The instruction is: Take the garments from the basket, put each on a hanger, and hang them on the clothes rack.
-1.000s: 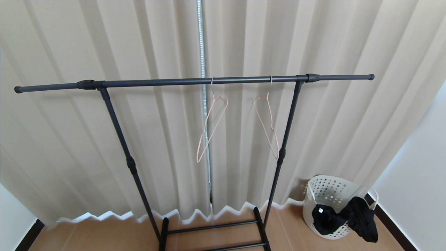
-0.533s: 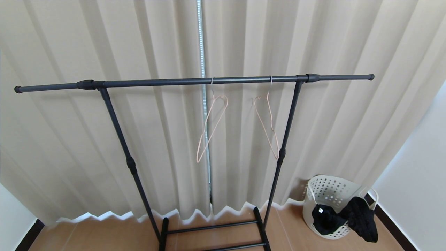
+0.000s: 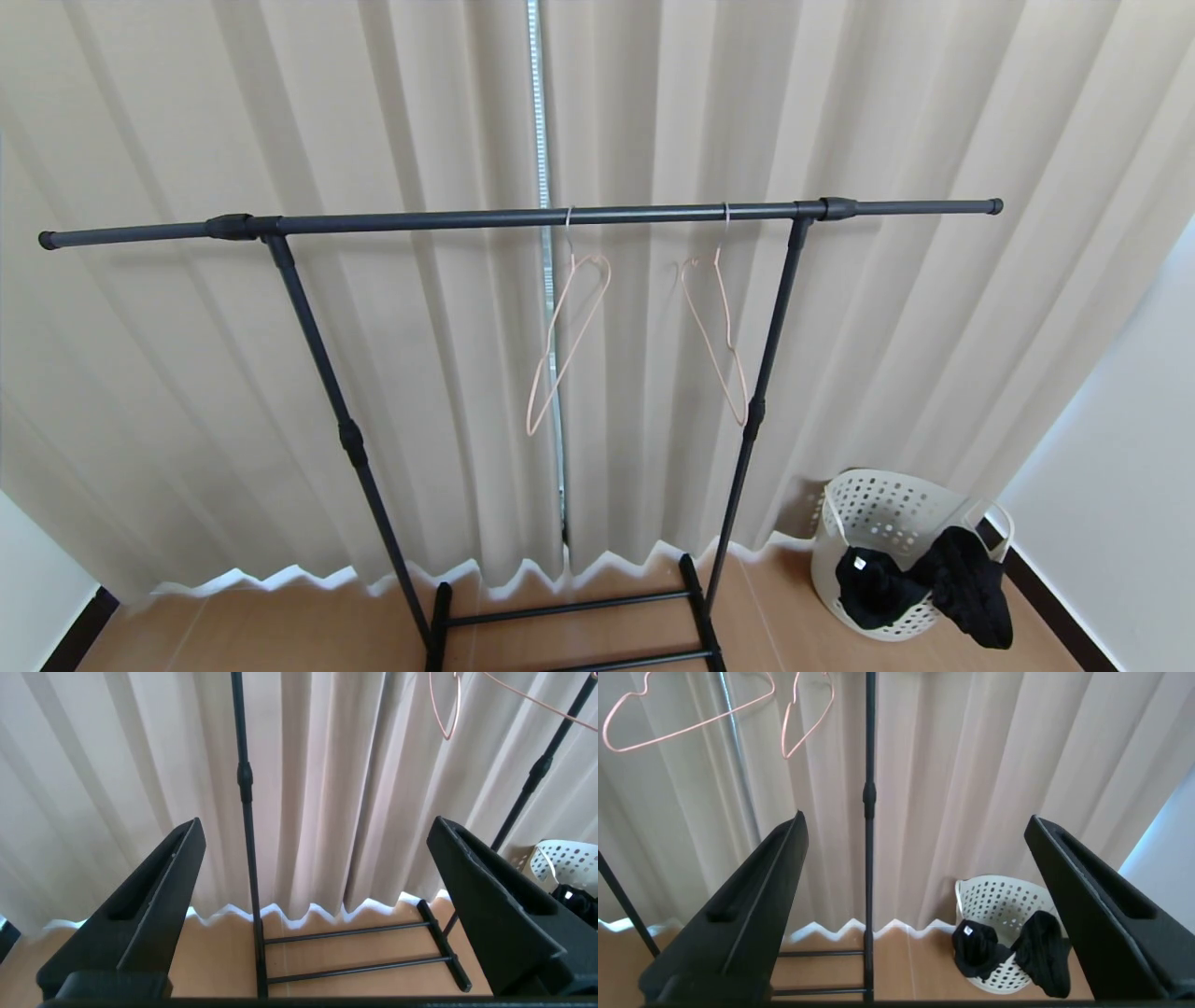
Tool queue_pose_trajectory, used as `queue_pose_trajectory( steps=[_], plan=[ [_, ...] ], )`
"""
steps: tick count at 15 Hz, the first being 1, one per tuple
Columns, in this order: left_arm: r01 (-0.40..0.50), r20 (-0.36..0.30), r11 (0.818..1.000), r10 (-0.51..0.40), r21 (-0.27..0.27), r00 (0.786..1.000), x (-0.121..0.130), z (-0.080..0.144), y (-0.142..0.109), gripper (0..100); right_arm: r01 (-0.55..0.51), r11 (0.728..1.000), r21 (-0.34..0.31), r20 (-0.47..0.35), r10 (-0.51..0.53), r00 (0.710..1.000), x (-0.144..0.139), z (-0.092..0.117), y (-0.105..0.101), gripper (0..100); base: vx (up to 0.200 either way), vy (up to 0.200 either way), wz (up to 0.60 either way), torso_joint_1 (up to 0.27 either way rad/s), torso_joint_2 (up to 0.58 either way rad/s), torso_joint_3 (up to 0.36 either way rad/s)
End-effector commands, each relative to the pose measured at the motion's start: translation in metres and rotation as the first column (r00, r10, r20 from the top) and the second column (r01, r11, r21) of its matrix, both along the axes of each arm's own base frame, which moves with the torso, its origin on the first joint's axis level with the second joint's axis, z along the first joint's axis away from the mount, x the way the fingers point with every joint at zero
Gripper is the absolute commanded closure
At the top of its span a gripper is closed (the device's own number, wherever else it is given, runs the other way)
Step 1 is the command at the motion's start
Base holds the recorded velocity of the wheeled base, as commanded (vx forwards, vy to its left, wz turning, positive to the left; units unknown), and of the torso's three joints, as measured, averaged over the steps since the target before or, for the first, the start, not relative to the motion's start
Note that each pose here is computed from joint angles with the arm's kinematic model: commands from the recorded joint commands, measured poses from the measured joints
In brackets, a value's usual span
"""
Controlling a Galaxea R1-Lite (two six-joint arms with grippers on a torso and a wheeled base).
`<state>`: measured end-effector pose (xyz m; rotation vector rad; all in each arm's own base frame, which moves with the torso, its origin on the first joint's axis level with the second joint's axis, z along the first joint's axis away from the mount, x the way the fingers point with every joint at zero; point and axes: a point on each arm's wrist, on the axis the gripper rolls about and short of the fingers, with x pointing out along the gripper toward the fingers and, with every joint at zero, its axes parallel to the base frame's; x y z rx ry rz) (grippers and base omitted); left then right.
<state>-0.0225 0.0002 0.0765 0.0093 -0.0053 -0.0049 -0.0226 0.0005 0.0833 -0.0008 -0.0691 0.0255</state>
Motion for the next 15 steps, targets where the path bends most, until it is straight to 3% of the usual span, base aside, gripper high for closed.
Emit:
queue_pose_trajectory(
  steps=[1,6,15],
  plan=[
    [0.0,0.001,1.0,0.0,0.0,1.0,0.0,0.0,0.0,0,-0.001,1.0,0.0,-0.002,0.001,1.0,0.0002,0.0001,0.0,0,0.0,0.0,0.0,0.0,0.0,0.0],
    [0.0,0.001,1.0,0.0,-0.002,1.0,0.0,0.0,0.0,0,-0.002,1.0,-0.006,-0.003,0.002,1.0,0.0003,0.0001,0.0,0,0.0,0.0,0.0,0.0,0.0,0.0],
    [0.0,0.001,1.0,0.0,0.0,1.0,0.0,0.0,0.0,0,-0.003,1.0,-0.006,-0.003,0.003,1.0,0.0003,0.0001,0.0,0,0.0,0.0,0.0,-0.152,0.36,0.201]
  ],
)
